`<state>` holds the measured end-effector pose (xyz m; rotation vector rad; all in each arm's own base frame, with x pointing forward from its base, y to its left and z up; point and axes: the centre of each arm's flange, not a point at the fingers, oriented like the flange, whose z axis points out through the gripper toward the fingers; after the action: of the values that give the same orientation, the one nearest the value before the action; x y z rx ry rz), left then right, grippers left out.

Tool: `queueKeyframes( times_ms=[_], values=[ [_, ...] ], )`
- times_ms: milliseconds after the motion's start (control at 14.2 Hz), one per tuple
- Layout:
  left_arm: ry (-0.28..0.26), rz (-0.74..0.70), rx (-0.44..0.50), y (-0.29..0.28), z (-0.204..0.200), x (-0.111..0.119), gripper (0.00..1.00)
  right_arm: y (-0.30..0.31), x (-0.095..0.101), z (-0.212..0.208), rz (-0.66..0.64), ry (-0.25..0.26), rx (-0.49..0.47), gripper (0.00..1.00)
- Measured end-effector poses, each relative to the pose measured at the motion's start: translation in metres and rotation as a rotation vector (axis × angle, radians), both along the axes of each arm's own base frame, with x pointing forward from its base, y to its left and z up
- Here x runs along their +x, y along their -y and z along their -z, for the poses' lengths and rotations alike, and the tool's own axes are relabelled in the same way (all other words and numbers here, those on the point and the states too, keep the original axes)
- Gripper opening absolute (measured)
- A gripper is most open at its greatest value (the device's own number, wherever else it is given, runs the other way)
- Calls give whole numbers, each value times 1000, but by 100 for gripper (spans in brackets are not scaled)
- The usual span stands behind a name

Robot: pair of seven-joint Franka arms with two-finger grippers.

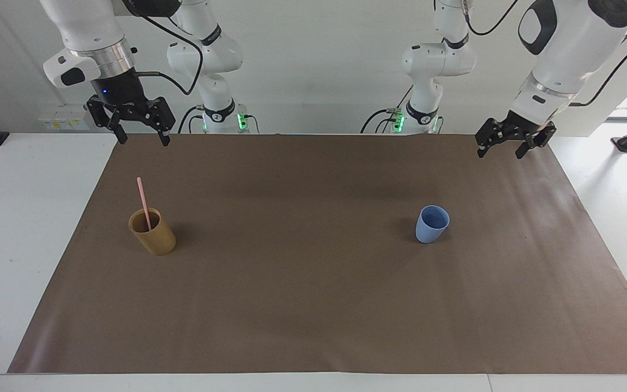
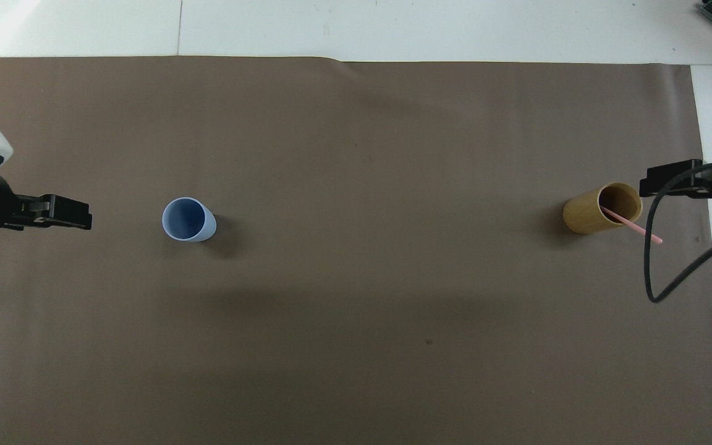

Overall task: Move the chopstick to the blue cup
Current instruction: 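Reach the left gripper forward to the blue cup, then grasp the blue cup with the left gripper and slide it toward the tan tube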

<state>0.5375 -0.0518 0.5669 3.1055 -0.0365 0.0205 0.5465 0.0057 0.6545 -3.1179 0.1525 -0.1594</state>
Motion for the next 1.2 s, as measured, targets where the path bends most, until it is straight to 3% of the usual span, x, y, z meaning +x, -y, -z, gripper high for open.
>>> queueKeyframes(
  times_ms=[563,845,1056,1197],
  values=[
    [26,-128,-38,21,113,32,100,0,0,0,0,0,0,100],
    [33,-145,-40,37,177,23,100,0,0,0,-1,-4,0,100],
    [17,-146,-37,44,195,18,100,-6,-2,2,-12,-16,-1,100],
    [10,-151,-35,44,204,17,81,-5,-2,2,-9,-17,0,100]
  ],
)
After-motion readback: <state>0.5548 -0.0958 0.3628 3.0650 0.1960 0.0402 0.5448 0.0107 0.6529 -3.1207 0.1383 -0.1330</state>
